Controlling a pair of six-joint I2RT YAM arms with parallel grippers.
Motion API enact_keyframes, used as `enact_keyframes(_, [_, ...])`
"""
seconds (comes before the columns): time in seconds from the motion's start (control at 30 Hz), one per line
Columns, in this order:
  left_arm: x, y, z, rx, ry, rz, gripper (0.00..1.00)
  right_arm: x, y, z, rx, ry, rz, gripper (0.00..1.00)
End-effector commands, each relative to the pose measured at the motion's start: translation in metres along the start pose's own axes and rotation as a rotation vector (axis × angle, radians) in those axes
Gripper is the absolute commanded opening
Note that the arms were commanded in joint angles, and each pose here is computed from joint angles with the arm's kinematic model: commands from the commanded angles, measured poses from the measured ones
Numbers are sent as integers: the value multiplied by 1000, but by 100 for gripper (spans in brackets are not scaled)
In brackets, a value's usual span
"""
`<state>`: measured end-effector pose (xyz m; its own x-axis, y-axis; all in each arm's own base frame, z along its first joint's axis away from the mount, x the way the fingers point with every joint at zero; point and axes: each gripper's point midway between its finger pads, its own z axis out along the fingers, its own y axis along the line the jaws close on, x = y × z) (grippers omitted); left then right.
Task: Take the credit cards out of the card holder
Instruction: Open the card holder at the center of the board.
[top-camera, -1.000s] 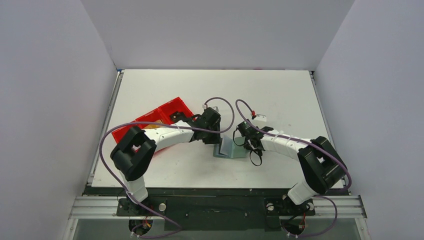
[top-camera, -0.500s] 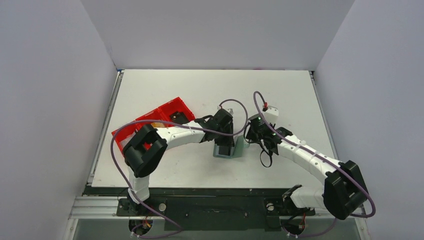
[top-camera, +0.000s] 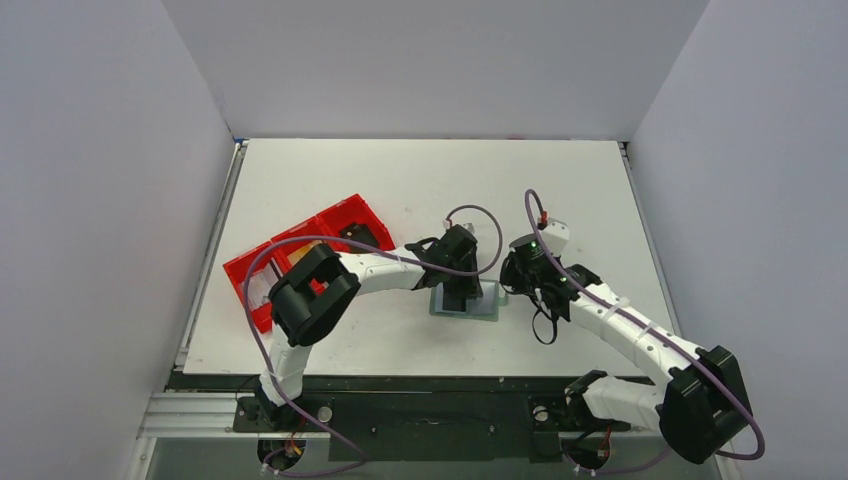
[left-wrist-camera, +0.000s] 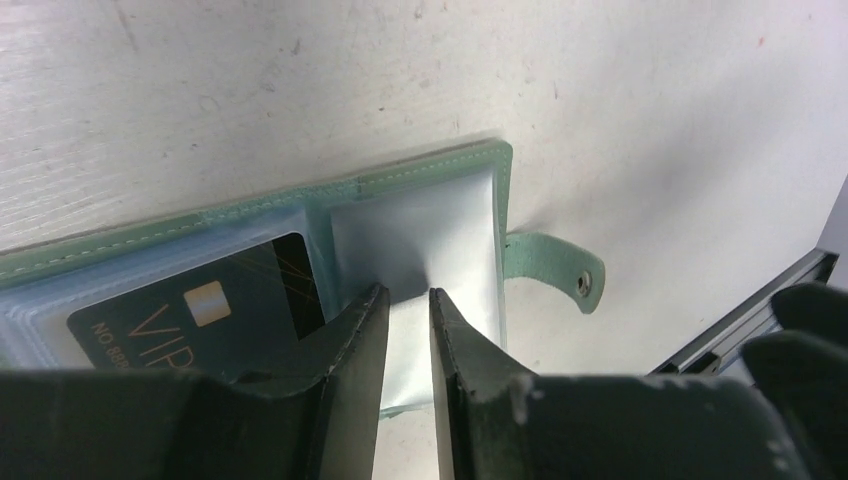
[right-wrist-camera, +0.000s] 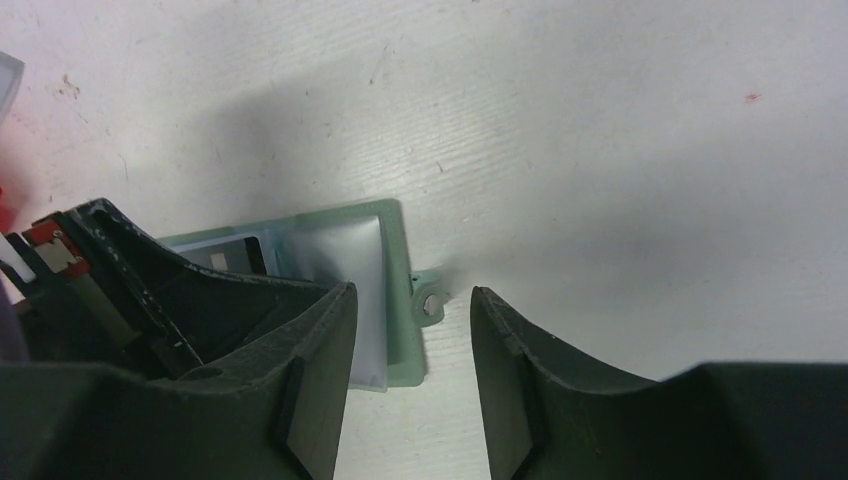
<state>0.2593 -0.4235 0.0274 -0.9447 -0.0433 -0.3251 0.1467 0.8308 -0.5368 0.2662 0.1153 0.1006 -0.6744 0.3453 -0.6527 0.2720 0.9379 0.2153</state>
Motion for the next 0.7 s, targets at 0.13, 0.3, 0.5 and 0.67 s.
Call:
enact_keyframes(0.13, [-12, 24, -2, -111, -125, -128, 18, 11, 34, 20, -131, 63, -9, 39])
enact_keyframes(0.3, [-15, 26, -14, -118, -160, -143, 18, 12, 46, 28, -162, 84, -11, 37])
enact_keyframes(0.5, [-20, 9, -22, -72, -170, -103, 19, 8, 54, 25, -208, 108, 14, 31])
enact_keyframes(0.67, [-30, -1, -38, -48, -189, -38, 24, 3, 58, 15, -242, 114, 23, 31])
